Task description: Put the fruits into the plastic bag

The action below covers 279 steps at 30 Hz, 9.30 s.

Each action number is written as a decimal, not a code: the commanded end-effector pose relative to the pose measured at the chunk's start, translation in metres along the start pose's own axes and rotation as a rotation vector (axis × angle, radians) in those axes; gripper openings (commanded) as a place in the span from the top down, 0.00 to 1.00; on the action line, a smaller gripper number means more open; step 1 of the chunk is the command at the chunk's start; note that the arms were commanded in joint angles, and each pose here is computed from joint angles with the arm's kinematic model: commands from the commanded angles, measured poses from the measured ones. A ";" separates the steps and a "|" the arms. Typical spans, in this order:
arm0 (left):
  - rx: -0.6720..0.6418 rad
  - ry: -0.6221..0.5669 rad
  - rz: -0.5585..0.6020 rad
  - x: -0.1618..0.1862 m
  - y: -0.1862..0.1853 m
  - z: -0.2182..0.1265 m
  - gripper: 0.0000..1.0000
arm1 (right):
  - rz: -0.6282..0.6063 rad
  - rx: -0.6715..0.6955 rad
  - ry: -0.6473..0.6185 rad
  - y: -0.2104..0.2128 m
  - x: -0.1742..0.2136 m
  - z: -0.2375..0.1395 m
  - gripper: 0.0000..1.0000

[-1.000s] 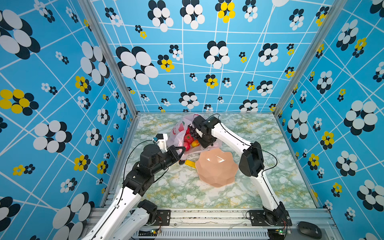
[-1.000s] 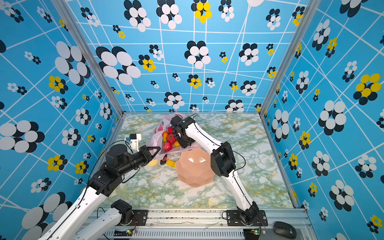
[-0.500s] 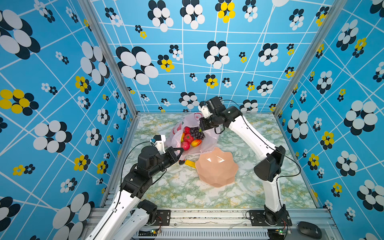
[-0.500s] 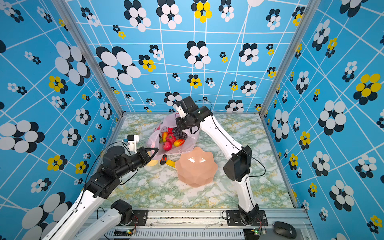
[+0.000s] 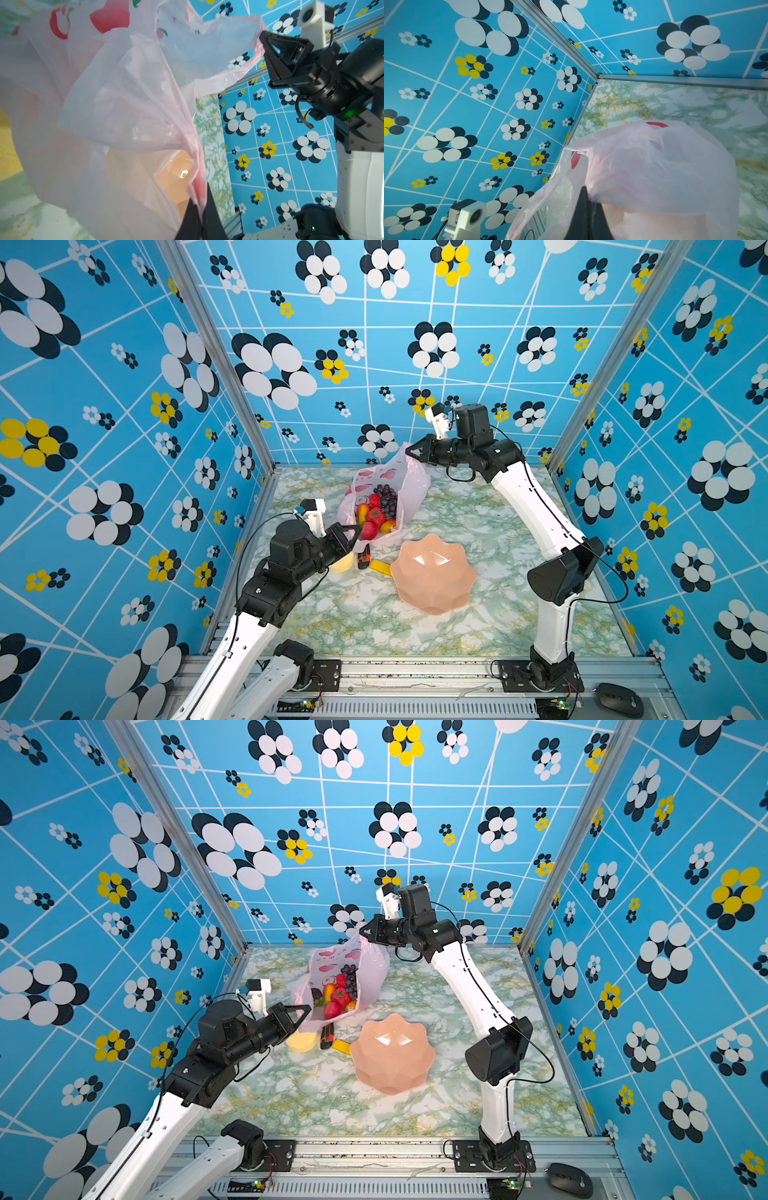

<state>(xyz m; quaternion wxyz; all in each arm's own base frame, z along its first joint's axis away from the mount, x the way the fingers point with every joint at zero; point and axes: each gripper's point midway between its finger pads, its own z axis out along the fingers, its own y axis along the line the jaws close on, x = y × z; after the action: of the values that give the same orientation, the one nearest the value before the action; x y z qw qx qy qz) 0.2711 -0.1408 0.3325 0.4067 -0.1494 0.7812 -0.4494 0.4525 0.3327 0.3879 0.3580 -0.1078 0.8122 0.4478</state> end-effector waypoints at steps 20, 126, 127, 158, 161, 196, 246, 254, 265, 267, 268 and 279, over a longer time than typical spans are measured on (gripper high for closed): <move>0.179 -0.220 0.117 -0.229 -0.110 0.046 1.00 | -0.106 -0.393 -0.551 0.101 -0.169 -0.118 1.00; 0.091 0.091 0.109 -0.133 -0.080 0.149 0.28 | 0.178 0.008 -0.367 -0.124 -0.099 -0.146 0.28; 0.071 0.095 0.129 -0.132 -0.077 0.148 0.27 | 0.209 0.067 -0.333 -0.134 -0.090 -0.145 0.27; -0.214 -0.255 0.414 -0.113 0.010 0.025 0.01 | 0.025 0.449 -0.347 -0.148 0.035 -0.221 0.01; -0.139 -0.410 0.451 -0.115 0.009 0.011 0.01 | 0.013 0.431 -0.504 -0.151 0.034 -0.230 0.01; -0.533 -0.708 0.584 -0.060 0.182 -0.054 0.01 | -0.318 1.057 -0.643 -0.285 0.188 -0.286 0.01; -0.591 -0.353 0.702 -0.058 0.283 0.050 0.01 | -0.322 1.083 -0.485 -0.363 0.191 -0.223 0.01; -0.551 -0.230 0.744 -0.049 0.285 0.078 0.01 | -0.313 1.082 -0.440 -0.367 0.188 -0.217 0.01; -0.567 -0.233 0.818 -0.038 0.284 0.085 0.01 | -0.312 1.084 -0.440 -0.368 0.188 -0.217 0.01; -0.600 -0.265 0.851 -0.036 0.282 0.082 0.01 | -0.313 1.083 -0.438 -0.367 0.188 -0.217 0.01; -0.613 -0.281 0.861 -0.036 0.280 0.081 0.01 | -0.313 1.082 -0.439 -0.367 0.188 -0.217 0.01; -0.612 -0.266 0.795 -0.044 0.289 0.079 0.01 | -0.314 1.083 -0.440 -0.367 0.188 -0.217 0.01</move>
<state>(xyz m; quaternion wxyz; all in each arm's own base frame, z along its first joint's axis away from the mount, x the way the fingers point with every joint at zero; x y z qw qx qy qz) 0.3942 -0.0007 0.0937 0.5775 -0.0070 0.8163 0.0103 0.3900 -0.0260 0.0872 0.5761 0.0691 0.8107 -0.0777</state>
